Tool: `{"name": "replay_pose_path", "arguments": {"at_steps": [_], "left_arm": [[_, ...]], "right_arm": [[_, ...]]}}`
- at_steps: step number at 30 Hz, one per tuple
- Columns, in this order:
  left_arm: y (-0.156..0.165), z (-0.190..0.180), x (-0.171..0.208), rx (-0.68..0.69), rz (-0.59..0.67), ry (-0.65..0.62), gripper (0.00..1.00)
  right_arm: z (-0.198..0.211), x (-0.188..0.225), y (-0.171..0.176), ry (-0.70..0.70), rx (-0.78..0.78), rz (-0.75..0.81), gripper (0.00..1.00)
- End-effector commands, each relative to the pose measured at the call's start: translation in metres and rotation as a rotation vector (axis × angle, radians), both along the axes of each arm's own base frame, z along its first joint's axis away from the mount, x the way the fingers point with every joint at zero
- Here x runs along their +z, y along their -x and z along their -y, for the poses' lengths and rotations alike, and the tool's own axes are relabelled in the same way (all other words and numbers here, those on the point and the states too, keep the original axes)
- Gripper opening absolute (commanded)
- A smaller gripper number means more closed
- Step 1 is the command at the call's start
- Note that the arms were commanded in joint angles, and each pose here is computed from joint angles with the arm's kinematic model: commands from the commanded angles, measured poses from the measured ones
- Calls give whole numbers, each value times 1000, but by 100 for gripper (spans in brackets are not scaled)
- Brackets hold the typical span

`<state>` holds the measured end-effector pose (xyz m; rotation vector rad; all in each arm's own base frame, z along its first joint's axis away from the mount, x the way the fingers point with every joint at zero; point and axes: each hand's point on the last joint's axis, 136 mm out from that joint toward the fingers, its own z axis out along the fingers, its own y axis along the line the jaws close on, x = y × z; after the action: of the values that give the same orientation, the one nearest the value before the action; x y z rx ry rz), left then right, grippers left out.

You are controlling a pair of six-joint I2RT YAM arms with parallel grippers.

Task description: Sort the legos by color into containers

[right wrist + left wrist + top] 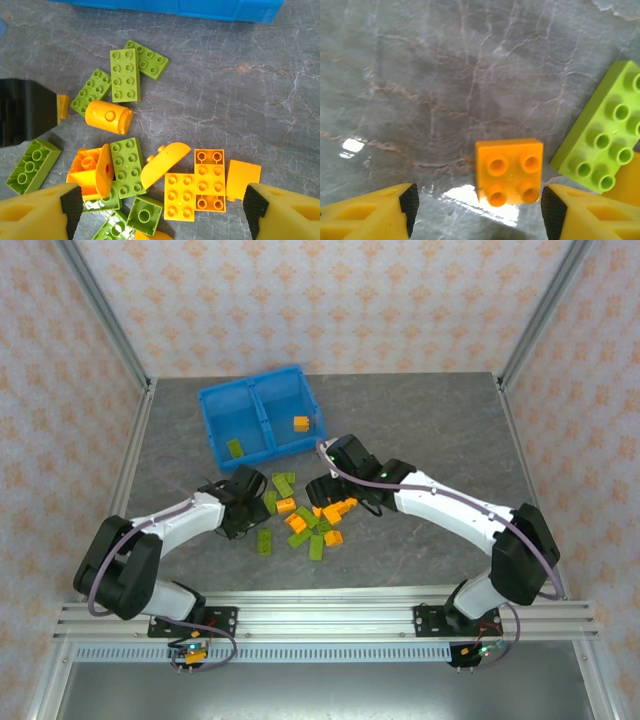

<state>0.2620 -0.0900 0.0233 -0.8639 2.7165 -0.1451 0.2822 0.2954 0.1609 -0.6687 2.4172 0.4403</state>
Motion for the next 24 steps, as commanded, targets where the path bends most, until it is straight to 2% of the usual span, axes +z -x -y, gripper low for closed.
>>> {"name": "replay_pose_path", "arguments": {"at_steps": [1,7,15,19,24], "left_arm": [[-15,-2,3,25,28,-34,67],[-11,-5,-14,26,-15,-63,60],[3,-14,-18,43,-33,-81,39],[-4,-13,5,41,41,-66,29],[-31,-1,64,-9,187,-26,27]], "right_arm": [[8,4,10,-12,-5,-8,86],[9,7,10,-19,-11,-1,86],[-1,21,20,-81,44,-37,86],[-21,28,48,-182,186,-137,85],[-26,38,54,-226,193,-154,84]]}}
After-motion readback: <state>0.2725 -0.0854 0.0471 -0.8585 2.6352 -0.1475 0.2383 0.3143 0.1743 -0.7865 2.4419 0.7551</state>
